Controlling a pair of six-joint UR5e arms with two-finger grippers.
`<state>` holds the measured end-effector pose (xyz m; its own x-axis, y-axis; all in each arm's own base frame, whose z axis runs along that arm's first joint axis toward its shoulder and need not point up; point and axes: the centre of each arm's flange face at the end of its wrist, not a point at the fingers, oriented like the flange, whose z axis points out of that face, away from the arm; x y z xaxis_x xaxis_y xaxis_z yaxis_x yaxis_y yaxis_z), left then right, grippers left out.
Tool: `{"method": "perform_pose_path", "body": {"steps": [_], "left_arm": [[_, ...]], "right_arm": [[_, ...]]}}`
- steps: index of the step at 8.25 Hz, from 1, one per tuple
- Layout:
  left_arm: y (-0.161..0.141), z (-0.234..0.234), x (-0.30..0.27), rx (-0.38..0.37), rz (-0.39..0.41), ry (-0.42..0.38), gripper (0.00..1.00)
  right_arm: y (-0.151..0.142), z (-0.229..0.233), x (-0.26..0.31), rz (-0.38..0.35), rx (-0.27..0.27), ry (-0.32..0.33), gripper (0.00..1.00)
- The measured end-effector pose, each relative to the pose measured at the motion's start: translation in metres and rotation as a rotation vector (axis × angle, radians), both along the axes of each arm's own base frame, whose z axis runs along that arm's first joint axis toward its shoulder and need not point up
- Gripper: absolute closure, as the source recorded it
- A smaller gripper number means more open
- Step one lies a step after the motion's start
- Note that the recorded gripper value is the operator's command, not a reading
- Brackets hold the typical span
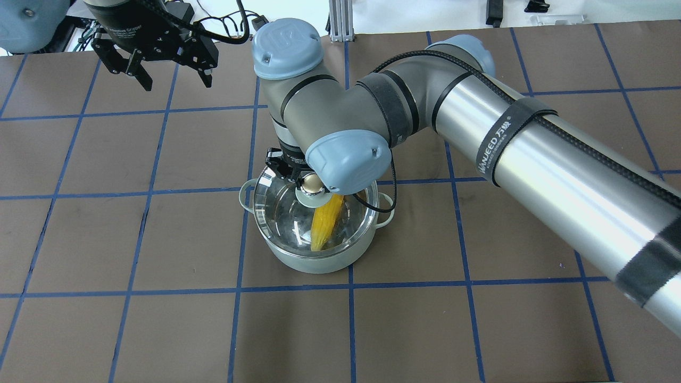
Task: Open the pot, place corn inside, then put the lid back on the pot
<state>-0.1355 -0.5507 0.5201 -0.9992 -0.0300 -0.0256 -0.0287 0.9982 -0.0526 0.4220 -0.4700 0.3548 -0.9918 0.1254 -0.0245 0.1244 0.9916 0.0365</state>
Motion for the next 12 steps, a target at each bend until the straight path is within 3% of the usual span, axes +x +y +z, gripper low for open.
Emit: {"method": "perform_pose_path", "body": {"steps": [12], "left_arm": [[0.0007, -0.0001, -0.0001, 0.0, 0.0, -0.001, 0.0]], "right_arm": [[-0.0023, -0.0061, 0.0025, -0.001, 0.008, -0.012, 0.7]]}}
